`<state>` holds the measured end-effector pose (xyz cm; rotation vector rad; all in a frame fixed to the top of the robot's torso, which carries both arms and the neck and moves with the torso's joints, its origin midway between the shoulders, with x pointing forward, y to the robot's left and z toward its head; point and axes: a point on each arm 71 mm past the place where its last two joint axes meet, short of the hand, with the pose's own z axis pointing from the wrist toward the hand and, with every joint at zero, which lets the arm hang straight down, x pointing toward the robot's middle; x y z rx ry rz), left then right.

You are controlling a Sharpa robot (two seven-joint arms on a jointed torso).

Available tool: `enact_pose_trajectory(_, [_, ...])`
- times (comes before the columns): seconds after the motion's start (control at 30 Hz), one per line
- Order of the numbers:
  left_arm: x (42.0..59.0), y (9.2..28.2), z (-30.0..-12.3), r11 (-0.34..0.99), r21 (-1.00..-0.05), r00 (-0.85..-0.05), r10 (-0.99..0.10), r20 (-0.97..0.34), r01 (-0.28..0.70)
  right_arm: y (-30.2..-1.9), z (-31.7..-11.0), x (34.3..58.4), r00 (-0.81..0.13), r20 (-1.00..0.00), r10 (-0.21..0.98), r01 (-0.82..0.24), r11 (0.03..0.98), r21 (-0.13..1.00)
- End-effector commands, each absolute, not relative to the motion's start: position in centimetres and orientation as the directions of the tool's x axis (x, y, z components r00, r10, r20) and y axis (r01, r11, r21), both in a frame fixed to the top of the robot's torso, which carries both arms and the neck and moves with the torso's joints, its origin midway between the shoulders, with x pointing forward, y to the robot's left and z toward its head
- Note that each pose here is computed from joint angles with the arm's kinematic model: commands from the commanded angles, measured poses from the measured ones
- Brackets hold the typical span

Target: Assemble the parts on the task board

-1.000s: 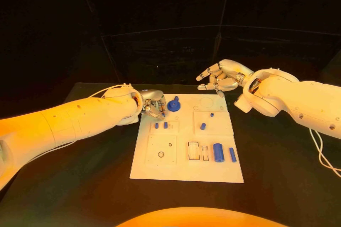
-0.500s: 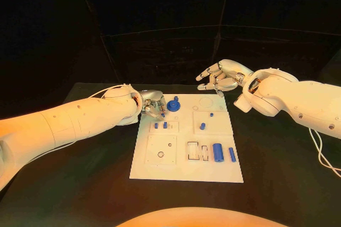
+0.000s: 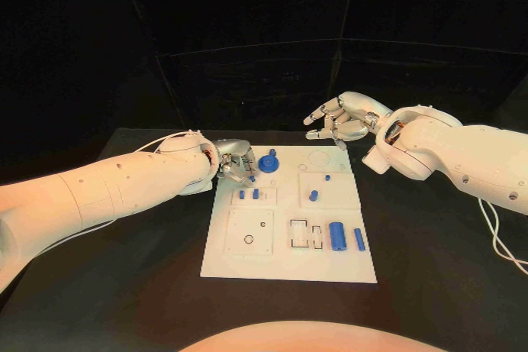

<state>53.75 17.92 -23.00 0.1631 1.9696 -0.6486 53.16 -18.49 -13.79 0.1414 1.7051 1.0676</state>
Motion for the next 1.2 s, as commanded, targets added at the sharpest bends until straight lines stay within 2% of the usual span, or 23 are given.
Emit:
enact_pose_trajectory(0.03, [53.7, 18.2, -22.9, 0.848, -0.374, -0.472, -0.173, -0.865, 0.376, -18.5, -13.6, 53.2, -0.424, -0.707, 0.566, -0.398, 0.585, 0.707])
enact_pose_trajectory(0.43, [53.8, 21.5, -22.1, 0.853, -0.419, -0.441, -0.262, -0.858, 0.31, -20.2, -13.9, 54.0, -0.388, -0.727, 0.566, -0.37, 0.627, 0.686])
enact_pose_trajectory(0.67, [53.7, 23.9, -20.7, 0.758, -0.606, -0.434, -0.475, -0.766, 0.24, -21.9, -14.4, 54.6, -0.324, -0.798, 0.507, -0.34, 0.725, 0.599])
enact_pose_trajectory(0.77, [53.4, 24.6, -20.2, 0.642, -0.741, -0.441, -0.617, -0.651, 0.195, -22.4, -14.9, 54.4, -0.293, -0.85, 0.438, -0.346, 0.78, 0.522])
enact_pose_trajectory(0.87, [53.1, 25.2, -19.7, 0.415, -0.906, -0.446, -0.798, -0.405, 0.081, -22.5, -15.6, 54.1, -0.26, -0.905, 0.337, -0.367, 0.832, 0.415])
enact_pose_trajectory(0.9, [52.9, 25.4, -19.6, 0.306, -0.952, -0.433, -0.855, -0.287, 0.026, -22.5, -15.9, 53.9, -0.249, -0.922, 0.295, -0.376, 0.848, 0.373])
enact_pose_trajectory(1.03, [52.5, 25.6, -19.4, 0.068, -0.996, -0.378, -0.925, -0.042, -0.056, -22.2, -17.1, 53.2, -0.218, -0.96, 0.178, -0.391, 0.885, 0.252])
enact_pose_trajectory(1.2, [51.9, 25.3, -19.1, -0.07, -0.996, -0.339, -0.937, 0.087, -0.063, -21.9, -18.9, 52.3, -0.22, -0.971, 0.091, -0.382, 0.908, 0.172])
